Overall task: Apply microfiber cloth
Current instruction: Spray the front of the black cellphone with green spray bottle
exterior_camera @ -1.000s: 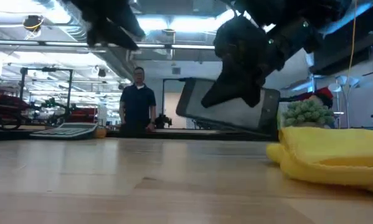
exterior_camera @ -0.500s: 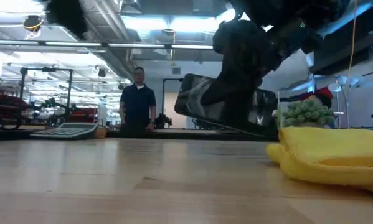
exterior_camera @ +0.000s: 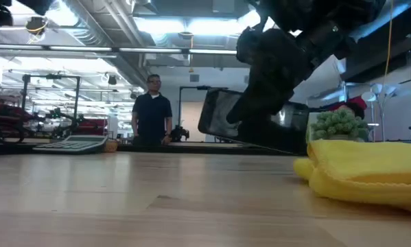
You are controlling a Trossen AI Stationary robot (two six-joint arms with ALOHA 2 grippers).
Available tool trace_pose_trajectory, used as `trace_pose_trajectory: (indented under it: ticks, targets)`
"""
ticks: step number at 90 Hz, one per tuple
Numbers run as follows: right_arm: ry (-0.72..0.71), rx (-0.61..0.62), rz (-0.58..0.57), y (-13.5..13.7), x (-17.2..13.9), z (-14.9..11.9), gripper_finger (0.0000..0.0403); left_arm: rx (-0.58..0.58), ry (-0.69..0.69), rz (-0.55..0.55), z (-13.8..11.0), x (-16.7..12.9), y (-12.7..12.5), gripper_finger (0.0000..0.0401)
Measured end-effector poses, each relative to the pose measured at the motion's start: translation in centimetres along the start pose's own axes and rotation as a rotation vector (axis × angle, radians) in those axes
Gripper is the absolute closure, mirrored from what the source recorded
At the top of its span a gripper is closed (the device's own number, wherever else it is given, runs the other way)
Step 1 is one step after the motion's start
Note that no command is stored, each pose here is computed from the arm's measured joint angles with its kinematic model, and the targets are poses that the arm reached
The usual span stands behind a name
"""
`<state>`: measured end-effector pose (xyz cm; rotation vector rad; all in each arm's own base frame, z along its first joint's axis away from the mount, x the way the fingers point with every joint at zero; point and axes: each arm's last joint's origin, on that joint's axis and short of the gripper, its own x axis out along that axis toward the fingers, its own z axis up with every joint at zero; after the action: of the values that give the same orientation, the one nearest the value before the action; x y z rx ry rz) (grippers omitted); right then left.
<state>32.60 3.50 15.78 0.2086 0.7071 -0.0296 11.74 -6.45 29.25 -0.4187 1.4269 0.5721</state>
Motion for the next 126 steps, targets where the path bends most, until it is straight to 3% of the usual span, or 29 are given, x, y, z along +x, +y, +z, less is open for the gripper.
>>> trace_pose_trajectory:
  ticks: [24,38,51,75,98,126]
  targets:
    - [0.029,-0.017,0.001,0.0,0.0,-0.3,0.0395,0.097,0.098,-0.055,-2.4,-0.3,-0.7,0.0263]
    - [0.029,-0.021,0.001,0.0,0.0,-0.3,0.0395,0.083,0.164,-0.084,-4.4,-0.6,-1.1,0.0269]
    - [0.03,-0.031,0.0,0.0,0.0,-0.3,0.0395,0.129,0.16,-0.136,-6.2,-0.6,-2.3,0.027]
    - [0.029,-0.045,0.001,0.0,0.0,-0.2,0.0395,0.196,0.124,-0.273,-9.0,3.6,-6.8,0.027]
    - [0.022,-0.048,0.002,0.0,0.0,-0.2,0.0395,0.187,-0.073,-0.277,-8.2,7.9,-10.6,0.027]
    - [0.024,-0.047,0.002,0.0,0.0,-0.2,0.0395,0.258,-0.146,-0.228,-6.1,10.1,-12.4,0.027]
